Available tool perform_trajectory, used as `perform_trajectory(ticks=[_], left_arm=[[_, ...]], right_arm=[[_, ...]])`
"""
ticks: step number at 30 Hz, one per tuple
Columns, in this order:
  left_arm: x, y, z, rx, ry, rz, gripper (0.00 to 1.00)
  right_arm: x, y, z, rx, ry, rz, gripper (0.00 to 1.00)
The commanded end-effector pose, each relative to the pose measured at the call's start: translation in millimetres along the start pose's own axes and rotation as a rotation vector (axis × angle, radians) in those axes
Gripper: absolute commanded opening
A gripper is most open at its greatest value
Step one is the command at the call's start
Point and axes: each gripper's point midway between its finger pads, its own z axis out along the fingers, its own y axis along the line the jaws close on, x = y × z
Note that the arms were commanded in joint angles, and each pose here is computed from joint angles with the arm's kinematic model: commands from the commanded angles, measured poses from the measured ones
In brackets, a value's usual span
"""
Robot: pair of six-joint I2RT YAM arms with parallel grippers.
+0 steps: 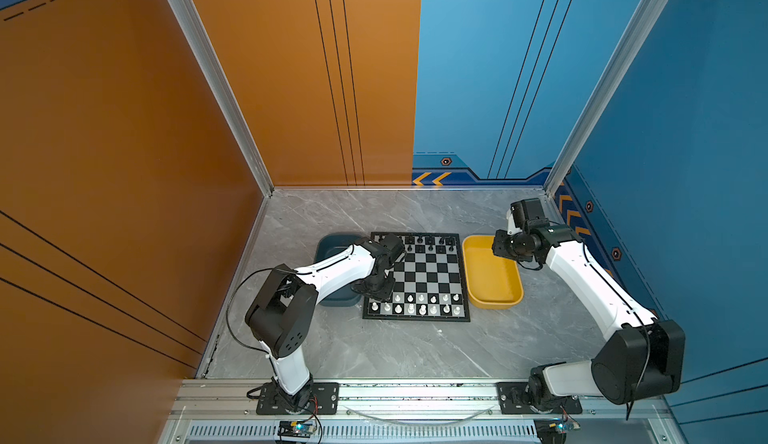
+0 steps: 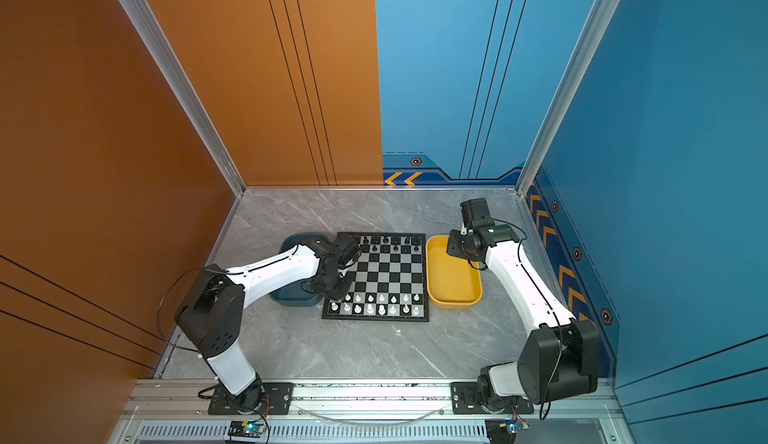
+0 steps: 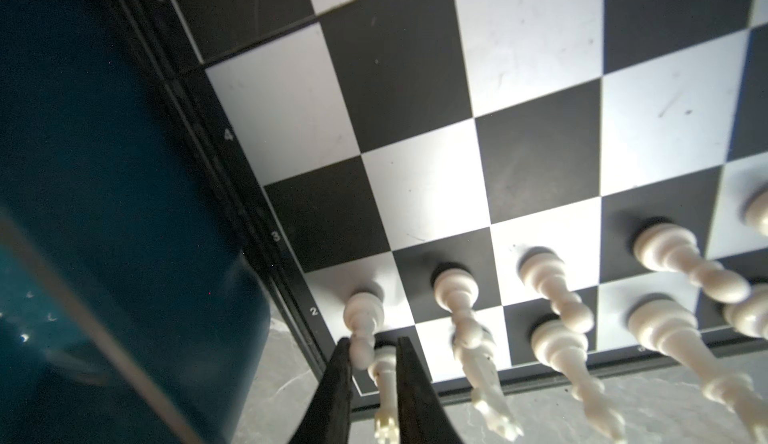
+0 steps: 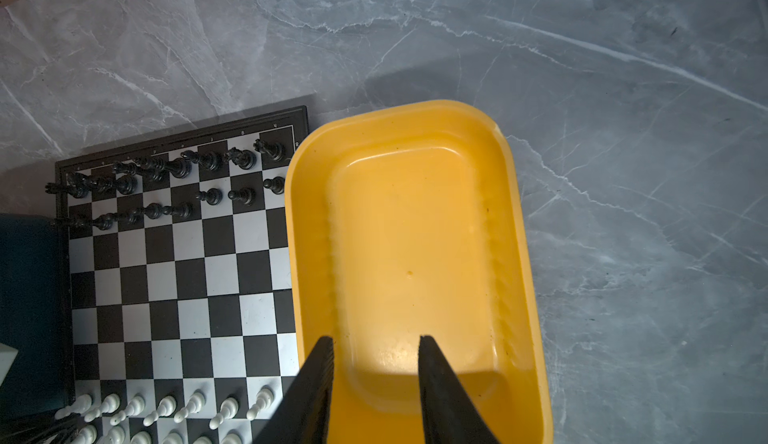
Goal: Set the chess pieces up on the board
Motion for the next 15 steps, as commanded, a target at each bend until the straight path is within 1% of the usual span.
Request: perform_trajectory(ticks=[1,15], left_arm=[[9.6,-3.4,2.9,0.001,0.036,0.010,0.24],[13.7,-7.5,11.9,0.017,0.066,0.013,0.25]], right_arm=[[0.0,2.8,-7.1,-0.012,-0.022,0.004,0.37],[2.2,0.8,-7.4,-0.005,-0.022,0.004,0.37]])
